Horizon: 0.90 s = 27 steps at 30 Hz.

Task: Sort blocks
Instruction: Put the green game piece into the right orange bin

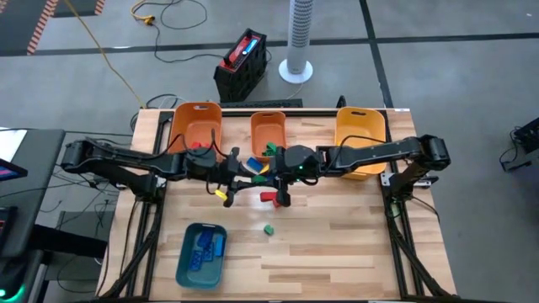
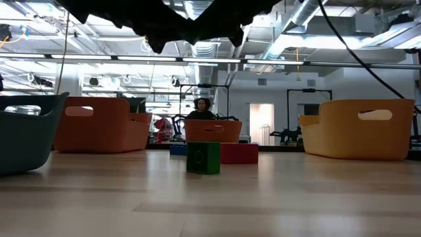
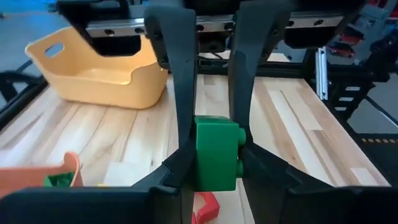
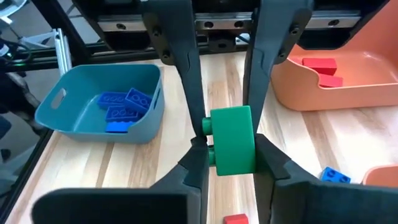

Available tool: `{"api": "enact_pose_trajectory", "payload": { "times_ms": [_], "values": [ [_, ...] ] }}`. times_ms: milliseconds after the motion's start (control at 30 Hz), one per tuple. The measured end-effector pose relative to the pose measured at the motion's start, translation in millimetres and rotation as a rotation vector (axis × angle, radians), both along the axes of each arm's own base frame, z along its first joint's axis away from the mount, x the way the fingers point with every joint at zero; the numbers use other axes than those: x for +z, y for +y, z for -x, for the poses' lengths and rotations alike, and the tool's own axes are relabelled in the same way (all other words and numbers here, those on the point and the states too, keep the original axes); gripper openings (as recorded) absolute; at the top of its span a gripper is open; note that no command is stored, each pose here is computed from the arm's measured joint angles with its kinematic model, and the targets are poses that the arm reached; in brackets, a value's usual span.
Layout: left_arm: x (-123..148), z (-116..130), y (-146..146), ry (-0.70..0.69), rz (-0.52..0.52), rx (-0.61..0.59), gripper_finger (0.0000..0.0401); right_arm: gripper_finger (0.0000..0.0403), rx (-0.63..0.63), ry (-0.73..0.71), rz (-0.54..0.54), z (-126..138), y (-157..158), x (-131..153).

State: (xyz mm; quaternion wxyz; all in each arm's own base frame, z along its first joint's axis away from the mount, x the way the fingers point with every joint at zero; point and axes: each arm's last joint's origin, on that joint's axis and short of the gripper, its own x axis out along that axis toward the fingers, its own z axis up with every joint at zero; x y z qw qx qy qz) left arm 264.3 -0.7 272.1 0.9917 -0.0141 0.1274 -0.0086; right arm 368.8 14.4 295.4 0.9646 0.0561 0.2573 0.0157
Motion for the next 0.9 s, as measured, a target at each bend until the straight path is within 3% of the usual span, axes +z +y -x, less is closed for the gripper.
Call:
{"api": "enact_pose_trajectory", "payload": {
  "times_ms": [233,433,667,900],
  "values": [
    [-10.1,3.3,0.2,0.105,0.027,0.013,0.0180,0.0079,-0.022,0.020,-0.025,0.8,-2.7,-1.9],
    [-15.3,7.0,0.2,0.180,0.150,0.059,0.0251,0.0079,-0.057,0.036,-0.054,1.4,-9.7,-3.2],
    [-13.4,18.5,0.3,0.371,0.334,0.165,0.0255,0.0079,-0.213,0.082,-0.125,2.3,-45.6,-10.3],
    [1.0,16.9,0.3,0.352,0.432,0.207,0.0249,0.0079,-0.379,0.222,-0.180,-4.2,-92.1,-44.8]
  ]
}}
